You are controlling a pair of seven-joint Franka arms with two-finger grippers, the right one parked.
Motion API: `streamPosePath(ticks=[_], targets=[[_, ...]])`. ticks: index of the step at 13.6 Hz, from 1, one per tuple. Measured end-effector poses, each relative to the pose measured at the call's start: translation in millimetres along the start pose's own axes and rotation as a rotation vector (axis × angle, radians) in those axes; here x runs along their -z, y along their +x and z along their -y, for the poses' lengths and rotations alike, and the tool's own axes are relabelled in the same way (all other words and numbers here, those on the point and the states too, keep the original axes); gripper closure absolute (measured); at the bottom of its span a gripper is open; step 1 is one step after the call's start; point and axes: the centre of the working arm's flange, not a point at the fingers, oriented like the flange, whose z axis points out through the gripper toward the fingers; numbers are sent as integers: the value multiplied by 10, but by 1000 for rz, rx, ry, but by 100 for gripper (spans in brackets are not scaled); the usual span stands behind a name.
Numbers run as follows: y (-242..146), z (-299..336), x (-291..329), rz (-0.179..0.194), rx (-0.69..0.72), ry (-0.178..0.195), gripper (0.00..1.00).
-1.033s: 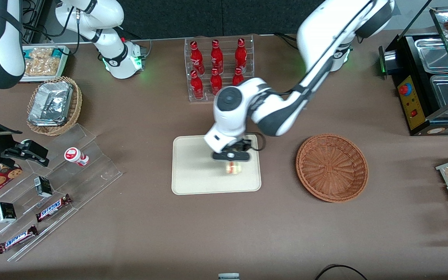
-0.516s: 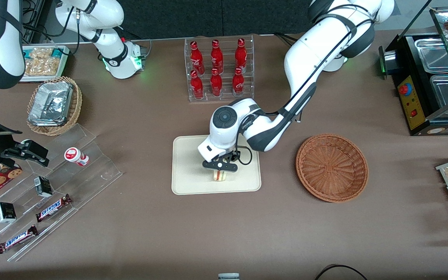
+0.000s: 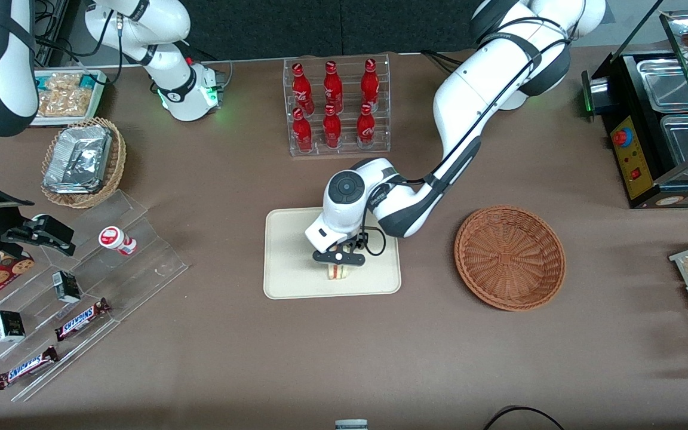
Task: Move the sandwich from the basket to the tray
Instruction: 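Open the left gripper to release the sandwich on the tray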
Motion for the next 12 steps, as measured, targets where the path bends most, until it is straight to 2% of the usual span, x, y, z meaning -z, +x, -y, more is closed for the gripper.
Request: streamPosePath(ticks=[2, 4, 7, 12], targets=[[38, 0, 46, -4, 22, -8, 0], [143, 24, 209, 13, 70, -32, 0], [485, 281, 835, 41, 150, -76, 0], [836, 1173, 1942, 97, 130, -109, 0]])
